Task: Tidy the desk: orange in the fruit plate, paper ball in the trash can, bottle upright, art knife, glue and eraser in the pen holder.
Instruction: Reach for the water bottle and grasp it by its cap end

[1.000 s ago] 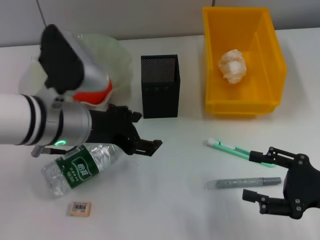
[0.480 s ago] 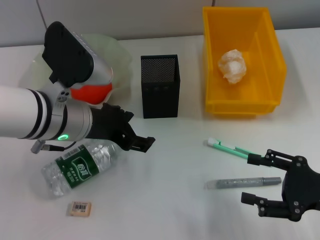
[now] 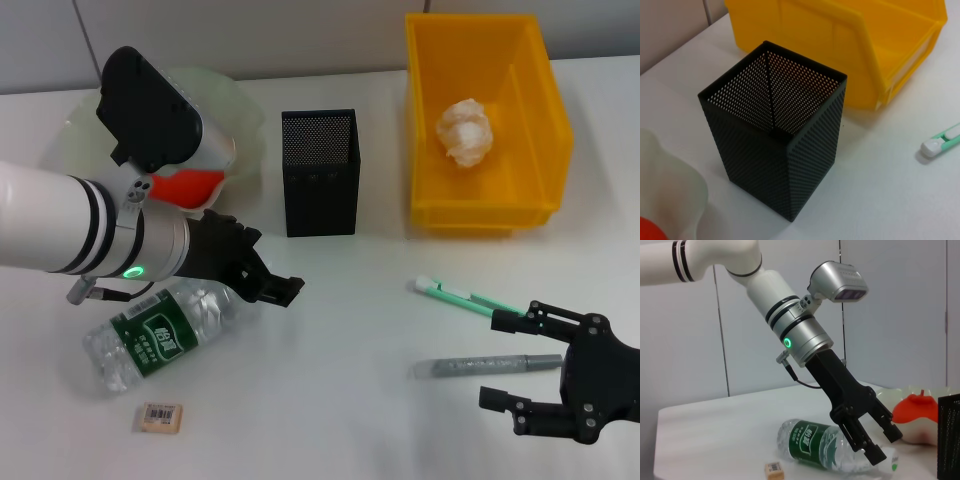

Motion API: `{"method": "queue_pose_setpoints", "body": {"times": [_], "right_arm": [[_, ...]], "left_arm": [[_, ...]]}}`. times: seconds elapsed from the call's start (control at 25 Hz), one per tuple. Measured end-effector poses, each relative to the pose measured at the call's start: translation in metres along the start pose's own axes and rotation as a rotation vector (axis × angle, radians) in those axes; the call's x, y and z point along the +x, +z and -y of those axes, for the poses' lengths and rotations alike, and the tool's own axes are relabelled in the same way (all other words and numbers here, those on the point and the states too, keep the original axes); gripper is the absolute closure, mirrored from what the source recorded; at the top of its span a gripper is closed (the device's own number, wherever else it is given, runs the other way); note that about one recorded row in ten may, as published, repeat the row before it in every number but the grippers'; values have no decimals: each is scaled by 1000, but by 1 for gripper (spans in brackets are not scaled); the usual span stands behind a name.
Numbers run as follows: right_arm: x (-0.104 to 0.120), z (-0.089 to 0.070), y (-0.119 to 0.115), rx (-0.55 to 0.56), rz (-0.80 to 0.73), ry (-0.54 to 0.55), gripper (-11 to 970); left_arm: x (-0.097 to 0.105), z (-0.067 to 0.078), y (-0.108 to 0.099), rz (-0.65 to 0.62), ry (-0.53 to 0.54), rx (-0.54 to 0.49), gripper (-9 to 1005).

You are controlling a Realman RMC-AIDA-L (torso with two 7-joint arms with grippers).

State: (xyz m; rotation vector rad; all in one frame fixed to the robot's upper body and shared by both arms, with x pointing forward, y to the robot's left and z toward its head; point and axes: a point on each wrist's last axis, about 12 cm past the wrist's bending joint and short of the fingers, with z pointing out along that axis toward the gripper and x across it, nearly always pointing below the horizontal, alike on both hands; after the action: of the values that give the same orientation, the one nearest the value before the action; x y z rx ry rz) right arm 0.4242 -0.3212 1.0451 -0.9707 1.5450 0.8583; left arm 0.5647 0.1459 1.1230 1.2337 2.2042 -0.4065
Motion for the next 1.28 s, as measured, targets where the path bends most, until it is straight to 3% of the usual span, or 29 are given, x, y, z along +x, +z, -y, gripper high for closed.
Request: {"method": "queue_pose_setpoints", "body": {"times": [0.56,1.28], "right_arm": [[0,1,4,-15,-9,-1,157],[-1,1,4,-25,-11,1,157]], "left_arm": [[4,-7,12,-47,18,-28,199],[9,-4,19,-89,69,-36,204]]}}
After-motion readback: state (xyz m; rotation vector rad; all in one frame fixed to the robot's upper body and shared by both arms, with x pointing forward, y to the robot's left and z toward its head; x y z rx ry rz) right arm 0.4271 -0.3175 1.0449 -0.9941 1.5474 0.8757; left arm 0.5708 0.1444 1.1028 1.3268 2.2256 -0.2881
